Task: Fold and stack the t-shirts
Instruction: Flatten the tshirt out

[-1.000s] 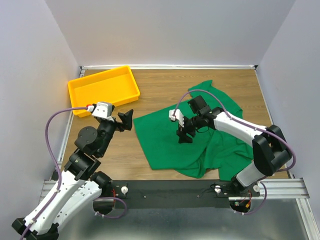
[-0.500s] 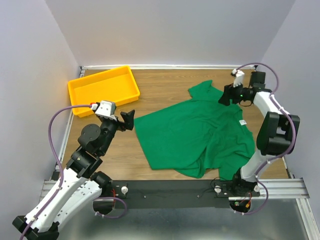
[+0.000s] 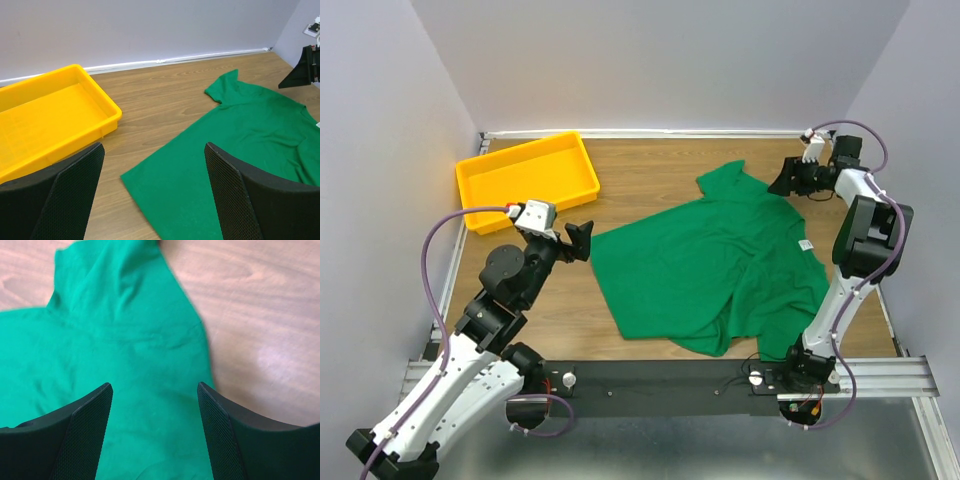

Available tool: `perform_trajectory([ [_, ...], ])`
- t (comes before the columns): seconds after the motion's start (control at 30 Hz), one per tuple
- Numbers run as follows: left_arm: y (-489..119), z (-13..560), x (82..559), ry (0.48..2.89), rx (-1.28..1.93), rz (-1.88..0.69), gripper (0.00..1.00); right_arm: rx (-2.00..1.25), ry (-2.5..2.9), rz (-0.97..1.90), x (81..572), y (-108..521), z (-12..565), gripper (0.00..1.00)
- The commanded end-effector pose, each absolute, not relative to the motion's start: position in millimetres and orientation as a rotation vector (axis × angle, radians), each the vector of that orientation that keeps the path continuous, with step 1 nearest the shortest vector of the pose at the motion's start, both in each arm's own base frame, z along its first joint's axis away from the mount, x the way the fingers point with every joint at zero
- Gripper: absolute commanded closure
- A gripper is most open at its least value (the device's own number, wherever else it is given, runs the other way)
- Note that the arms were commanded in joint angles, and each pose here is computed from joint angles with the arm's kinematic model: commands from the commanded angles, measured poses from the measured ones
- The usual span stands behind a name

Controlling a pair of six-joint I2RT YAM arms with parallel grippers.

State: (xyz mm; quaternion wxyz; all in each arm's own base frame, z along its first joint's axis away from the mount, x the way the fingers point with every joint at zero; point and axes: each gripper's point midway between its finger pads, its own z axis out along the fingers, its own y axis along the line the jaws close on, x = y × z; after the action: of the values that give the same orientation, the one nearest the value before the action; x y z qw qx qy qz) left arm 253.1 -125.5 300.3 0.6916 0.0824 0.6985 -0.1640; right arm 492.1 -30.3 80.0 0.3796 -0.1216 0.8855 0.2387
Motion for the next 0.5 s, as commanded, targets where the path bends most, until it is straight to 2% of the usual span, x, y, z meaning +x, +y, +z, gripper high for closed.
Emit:
perform_trajectory([
  [0.0, -129.0, 310.5, 253.0, 1.532, 0.204, -0.386, 0.11, -0.266, 2.257, 0.637, 510.2, -32.3, 78.5, 0.24],
  [0.23, -129.2, 308.8, 255.4, 1.539, 0.208, -0.385, 0.11, -0.206, 2.296, 0.633, 531.3, -40.1, 54.6, 0.25],
  [0.47, -128.6, 307.6, 256.1, 1.542, 0.208, -0.383, 0.11, -0.223, 2.371, 0.611, 526.9, -31.6, 24.7, 0.31],
])
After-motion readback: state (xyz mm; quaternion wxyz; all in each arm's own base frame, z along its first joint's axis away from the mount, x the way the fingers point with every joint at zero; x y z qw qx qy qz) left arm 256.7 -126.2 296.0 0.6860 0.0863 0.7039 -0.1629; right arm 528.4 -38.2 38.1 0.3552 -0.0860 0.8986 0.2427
